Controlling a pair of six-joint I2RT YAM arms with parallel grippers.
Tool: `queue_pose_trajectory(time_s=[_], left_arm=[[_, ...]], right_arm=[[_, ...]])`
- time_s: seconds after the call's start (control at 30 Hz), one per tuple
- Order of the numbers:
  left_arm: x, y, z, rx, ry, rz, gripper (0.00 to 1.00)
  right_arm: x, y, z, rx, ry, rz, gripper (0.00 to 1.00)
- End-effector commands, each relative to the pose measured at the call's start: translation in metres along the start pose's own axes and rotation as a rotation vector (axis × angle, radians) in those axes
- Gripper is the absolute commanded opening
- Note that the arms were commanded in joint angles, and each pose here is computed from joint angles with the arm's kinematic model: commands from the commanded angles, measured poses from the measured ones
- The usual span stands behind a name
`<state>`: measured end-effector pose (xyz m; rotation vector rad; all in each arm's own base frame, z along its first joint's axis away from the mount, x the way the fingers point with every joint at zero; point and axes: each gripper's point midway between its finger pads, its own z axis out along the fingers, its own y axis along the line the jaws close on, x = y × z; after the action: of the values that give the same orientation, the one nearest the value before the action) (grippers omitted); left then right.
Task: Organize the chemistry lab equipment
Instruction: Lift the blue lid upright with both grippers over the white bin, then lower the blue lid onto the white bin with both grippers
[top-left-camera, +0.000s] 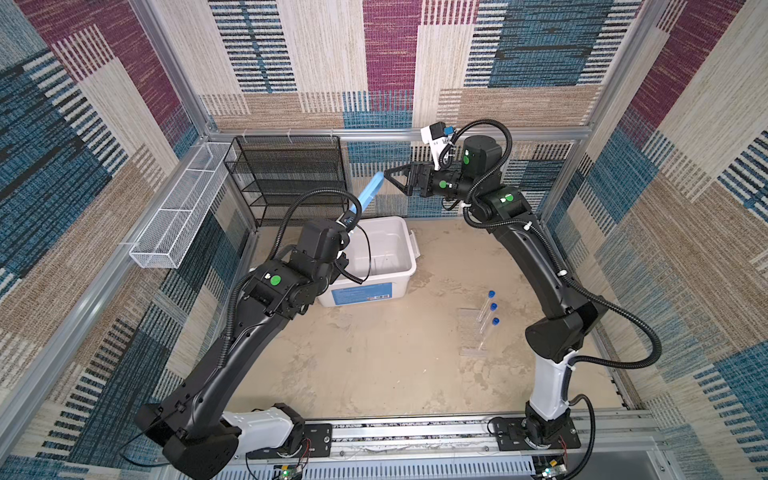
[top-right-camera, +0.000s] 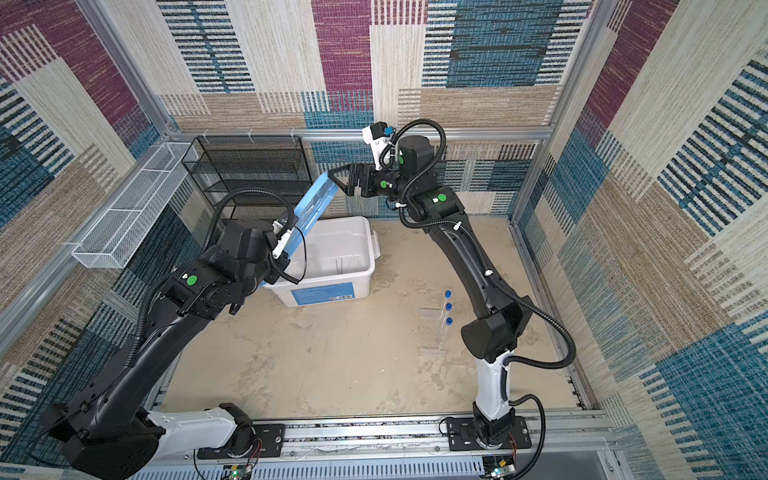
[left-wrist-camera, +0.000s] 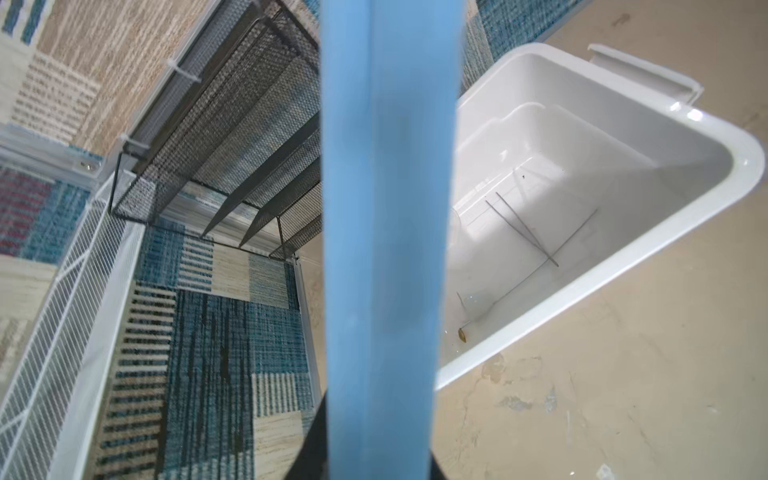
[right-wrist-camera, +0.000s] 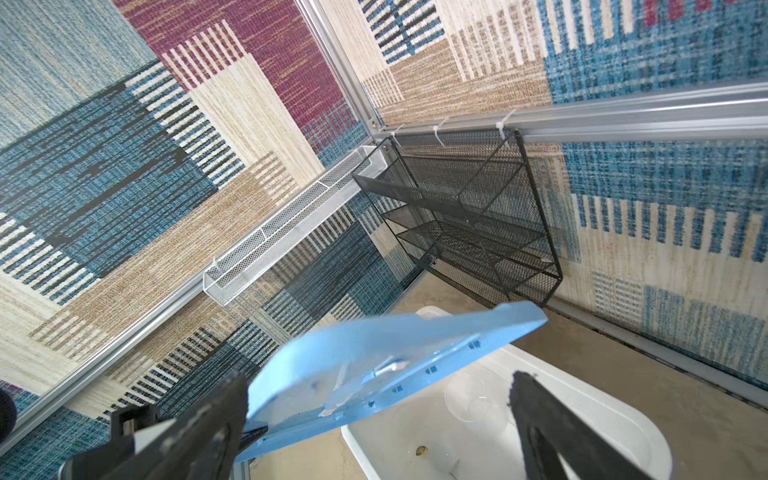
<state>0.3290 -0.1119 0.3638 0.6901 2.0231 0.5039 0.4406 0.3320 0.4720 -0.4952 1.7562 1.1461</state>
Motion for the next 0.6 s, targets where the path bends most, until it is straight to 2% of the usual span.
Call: queue_pose_trajectory(time_s=[0.0, 0.2, 0.33, 0.57], left_arm=[[-0.007, 0.006, 0.004, -0.067, -0.003, 0.037, 0.07], [-0.011, -0.008, 0.010, -0.065, -0.002, 0.074, 0.08], [-0.012, -0.023, 0.015, -0.054, 0.003, 0.109, 0.10], [-0.013, -0.046, 0.023, -0.019, -0.001, 0.103, 0.15]], right_arm=[[0.005, -0.006, 0.003, 0.021, 0.015, 0.014, 0.99], [0.028, -0.029, 0.009, 0.091, 0.069, 0.047, 1.00], [0.045, -0.033, 0.007, 0.090, 0.086, 0.073, 0.99], [0.078, -0.050, -0.005, 0.156, 0.110, 0.111, 0.95]])
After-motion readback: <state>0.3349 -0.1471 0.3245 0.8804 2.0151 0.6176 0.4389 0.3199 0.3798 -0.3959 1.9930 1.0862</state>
